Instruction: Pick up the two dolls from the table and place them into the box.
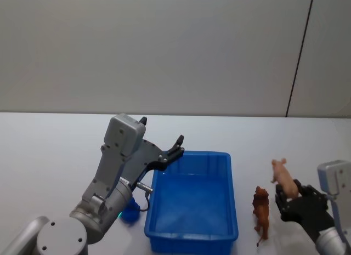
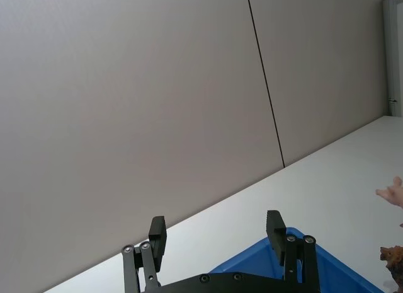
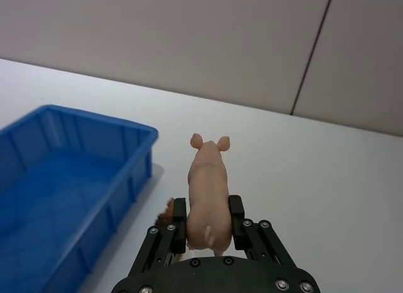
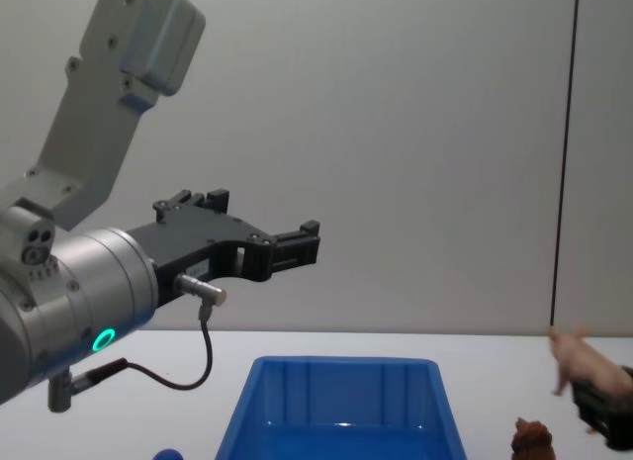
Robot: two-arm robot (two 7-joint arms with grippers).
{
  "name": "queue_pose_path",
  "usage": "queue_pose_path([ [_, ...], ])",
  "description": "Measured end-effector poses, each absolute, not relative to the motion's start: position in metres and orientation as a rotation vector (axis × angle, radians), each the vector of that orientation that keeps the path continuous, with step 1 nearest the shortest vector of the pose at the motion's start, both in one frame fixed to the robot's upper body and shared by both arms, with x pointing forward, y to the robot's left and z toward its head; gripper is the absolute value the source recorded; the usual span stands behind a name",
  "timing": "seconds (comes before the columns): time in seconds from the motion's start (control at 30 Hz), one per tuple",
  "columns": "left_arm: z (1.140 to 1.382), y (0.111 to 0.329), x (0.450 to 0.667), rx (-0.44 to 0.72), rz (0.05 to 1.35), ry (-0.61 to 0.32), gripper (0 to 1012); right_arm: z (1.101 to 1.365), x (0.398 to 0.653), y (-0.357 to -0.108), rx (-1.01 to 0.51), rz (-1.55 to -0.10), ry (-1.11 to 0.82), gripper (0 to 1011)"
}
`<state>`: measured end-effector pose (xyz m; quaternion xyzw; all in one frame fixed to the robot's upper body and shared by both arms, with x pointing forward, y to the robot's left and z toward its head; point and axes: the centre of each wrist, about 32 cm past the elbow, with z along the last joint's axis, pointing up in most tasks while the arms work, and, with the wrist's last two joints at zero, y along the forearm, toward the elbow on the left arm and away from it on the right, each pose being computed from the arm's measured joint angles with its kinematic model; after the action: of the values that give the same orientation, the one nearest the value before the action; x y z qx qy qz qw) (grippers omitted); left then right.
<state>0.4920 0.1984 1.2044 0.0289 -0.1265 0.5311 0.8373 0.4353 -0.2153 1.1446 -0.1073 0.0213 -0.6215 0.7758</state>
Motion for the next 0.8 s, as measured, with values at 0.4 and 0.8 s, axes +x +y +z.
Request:
queue_pose_path([
  [0.4,1.204,0.198,0.492,0.061,1.124,-0.268,1001,1.160,0.449,-0.203,-0.156,-1.176,0.010,383],
  [0.8,1.204,0.198,0.492,0.061,1.124,-0.268,1001,1.163,0.473,-0.174,-0.138,-0.992,0.016,383],
])
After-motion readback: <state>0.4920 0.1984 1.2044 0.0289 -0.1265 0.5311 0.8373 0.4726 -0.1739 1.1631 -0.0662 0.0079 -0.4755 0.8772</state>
